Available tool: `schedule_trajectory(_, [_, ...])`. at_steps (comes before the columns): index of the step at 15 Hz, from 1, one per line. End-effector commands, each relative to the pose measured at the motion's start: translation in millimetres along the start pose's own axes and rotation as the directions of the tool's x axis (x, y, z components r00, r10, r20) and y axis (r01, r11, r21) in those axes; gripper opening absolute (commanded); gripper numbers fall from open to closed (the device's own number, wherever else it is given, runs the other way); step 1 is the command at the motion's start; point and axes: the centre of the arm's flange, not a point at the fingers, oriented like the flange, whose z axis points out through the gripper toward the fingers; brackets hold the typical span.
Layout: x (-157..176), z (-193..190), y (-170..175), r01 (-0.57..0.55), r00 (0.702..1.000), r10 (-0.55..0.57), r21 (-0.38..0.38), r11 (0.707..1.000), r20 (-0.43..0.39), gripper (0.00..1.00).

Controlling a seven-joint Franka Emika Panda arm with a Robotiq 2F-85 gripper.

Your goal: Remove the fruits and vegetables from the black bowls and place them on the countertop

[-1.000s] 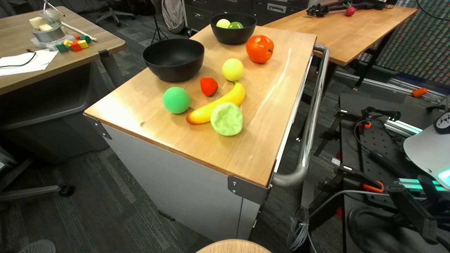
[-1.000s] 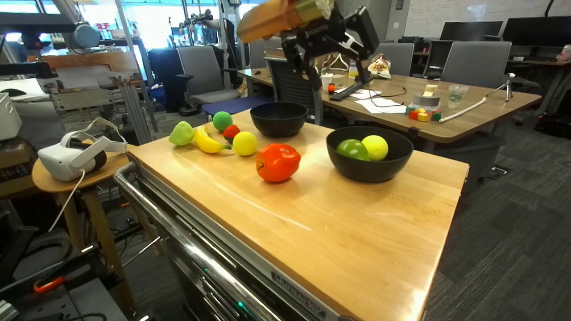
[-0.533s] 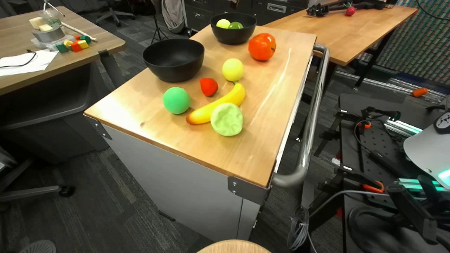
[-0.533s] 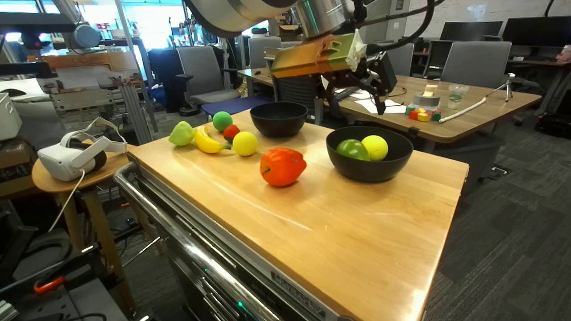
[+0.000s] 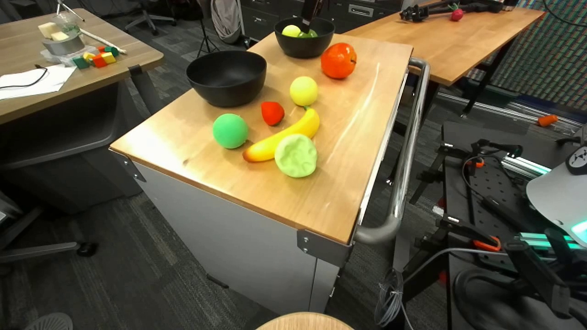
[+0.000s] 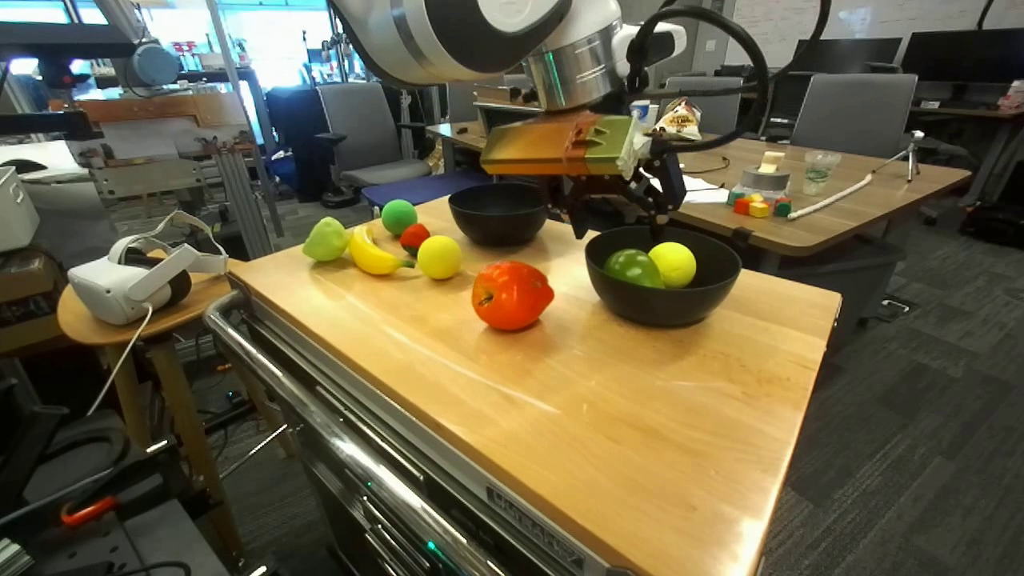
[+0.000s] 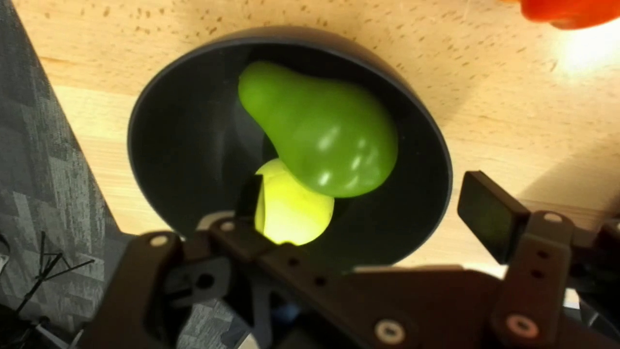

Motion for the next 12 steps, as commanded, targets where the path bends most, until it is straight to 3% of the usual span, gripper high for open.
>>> schedule_trajectory(1, [5.3, 15.1, 9.9, 0.016, 1.0, -0.016, -0.002, 1.0, 0.014, 1.0])
schedule_trajectory(9, [2.0, 34.1, 18.6, -0.014, 0.999, 0.013, 0.023, 1.0, 0.049, 1.0])
schedule_trajectory(12, [-1.4, 45.2, 26.6, -0.045, 0.994, 0.041, 0.037, 0.998, 0.097, 1.0])
